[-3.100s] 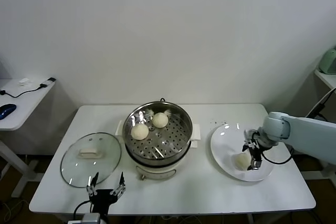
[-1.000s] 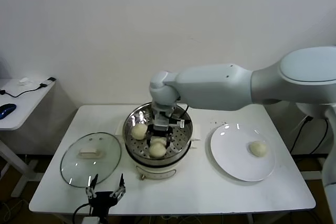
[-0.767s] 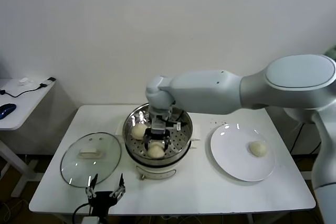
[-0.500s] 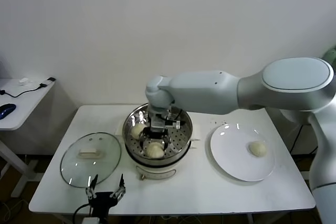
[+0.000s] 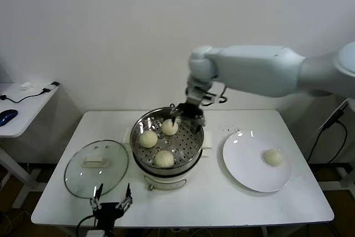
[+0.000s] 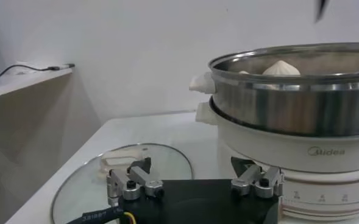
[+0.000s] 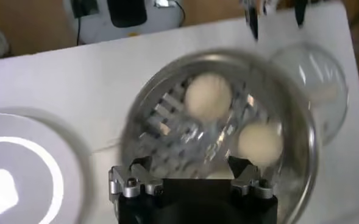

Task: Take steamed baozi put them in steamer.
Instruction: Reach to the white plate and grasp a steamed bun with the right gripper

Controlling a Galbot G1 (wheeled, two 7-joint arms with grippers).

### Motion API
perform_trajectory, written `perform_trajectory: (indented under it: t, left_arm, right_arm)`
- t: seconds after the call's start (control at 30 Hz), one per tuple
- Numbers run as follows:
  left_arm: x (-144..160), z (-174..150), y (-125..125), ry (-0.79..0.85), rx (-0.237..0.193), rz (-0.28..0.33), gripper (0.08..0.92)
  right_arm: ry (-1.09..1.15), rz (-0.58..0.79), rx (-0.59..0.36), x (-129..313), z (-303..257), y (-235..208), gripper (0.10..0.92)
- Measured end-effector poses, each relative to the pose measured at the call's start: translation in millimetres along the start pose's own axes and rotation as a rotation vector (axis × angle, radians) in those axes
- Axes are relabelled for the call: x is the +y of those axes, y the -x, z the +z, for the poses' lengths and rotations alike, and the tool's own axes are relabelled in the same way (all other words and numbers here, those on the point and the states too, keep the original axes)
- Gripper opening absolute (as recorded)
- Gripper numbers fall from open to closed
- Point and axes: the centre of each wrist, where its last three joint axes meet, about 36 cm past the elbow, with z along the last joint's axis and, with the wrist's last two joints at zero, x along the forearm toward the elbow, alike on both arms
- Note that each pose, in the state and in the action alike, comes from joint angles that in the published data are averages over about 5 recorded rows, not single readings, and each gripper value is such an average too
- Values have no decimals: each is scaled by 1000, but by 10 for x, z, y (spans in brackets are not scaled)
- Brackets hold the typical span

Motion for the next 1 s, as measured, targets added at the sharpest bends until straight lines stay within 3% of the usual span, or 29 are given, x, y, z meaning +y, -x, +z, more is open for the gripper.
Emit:
perform_trajectory:
  t: [0.23, 0.47, 0.7, 1.0]
  left_arm:
    - [16, 19, 36, -3, 1, -4, 823]
    - [25, 23, 20, -4, 4, -9, 823]
    - [19, 22, -19, -3, 8, -12, 823]
    - [13, 50, -43, 1, 17, -14, 823]
  right_arm:
    - [394, 2, 77, 1250, 653, -151, 823]
    - [676, -29, 114, 2328, 979, 275, 823]
    - [839, -49, 140, 2881, 1112, 804, 823]
    - [963, -57, 163, 3154, 1194, 1359, 823]
